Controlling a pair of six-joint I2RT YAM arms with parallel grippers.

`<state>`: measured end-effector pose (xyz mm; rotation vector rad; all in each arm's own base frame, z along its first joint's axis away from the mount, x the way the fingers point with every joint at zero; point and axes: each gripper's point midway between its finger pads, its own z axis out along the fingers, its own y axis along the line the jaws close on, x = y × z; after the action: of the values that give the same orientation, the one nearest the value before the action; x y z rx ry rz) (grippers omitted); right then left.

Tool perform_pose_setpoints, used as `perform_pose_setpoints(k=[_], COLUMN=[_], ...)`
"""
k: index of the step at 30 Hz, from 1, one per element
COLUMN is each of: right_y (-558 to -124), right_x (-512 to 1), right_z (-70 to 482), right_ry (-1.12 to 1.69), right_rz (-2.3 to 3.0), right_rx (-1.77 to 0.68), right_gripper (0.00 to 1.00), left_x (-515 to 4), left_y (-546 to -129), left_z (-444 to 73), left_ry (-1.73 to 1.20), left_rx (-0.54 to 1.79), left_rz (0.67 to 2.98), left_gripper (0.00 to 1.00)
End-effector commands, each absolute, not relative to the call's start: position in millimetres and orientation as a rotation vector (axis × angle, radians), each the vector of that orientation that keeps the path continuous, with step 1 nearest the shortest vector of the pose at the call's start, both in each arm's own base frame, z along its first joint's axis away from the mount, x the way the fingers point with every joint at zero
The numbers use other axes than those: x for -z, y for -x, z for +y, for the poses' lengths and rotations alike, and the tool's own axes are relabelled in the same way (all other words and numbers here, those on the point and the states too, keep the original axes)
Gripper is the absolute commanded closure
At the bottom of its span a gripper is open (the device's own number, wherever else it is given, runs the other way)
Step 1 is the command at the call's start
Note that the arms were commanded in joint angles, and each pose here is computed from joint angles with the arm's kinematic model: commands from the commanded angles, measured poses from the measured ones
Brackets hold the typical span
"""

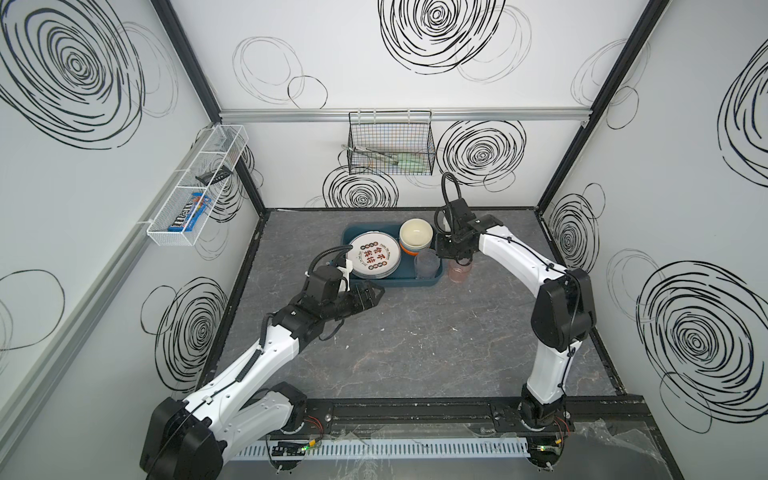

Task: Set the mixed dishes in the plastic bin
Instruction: 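Open the right gripper and raise it from the frosted cup, then move the right gripper to the pink cup and grasp its rim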

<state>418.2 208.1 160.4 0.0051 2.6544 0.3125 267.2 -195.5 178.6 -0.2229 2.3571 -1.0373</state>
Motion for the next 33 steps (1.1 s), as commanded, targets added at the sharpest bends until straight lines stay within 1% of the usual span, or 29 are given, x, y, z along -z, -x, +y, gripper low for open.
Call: perform_pose_setpoints(k=[1,4,6,12,17,23,28,33], right_y=[-407,-401,-398,-397,-402,-412,-417,-419], right_x=[-187,-189,-188,-172,-151,-128,-113,-96], right_z=[192,176,161,123,108,110,110,112], right_ry=[-0.082,-0.149,-0.207,-0.347,-0.451,-0.493,-0.514,-0.530], right_rz=[2.603,2.584,2.565,2.532,2.564,2.609,2.641,2.680], right_rx=[-0.356,-0.414,-0.451,-0.523,-0.557,-0.579,-0.569,-0.564], right_gripper=[0.66,0.58,0.54,0.53,0.53,0.55,0.58,0.65], left_x=[-193,-199,-202,-205,-204,-200,-196,-192], left_y=[-268,-265,-262,-258,-254,-252,-251,-252], left_z=[-211,-224,-234,-256,-268,-271,-270,-270], left_ry=[0.128,0.053,0.002,-0.104,-0.153,-0.165,-0.156,-0.151], left_rx=[1.091,1.108,1.112,1.081,1.060,1.039,1.033,1.033], left_rz=[2.314,2.310,2.307,2.313,2.326,2.340,2.349,2.355], left_gripper=[0.14,0.14,0.14,0.14,0.14,0.14,0.14,0.14])
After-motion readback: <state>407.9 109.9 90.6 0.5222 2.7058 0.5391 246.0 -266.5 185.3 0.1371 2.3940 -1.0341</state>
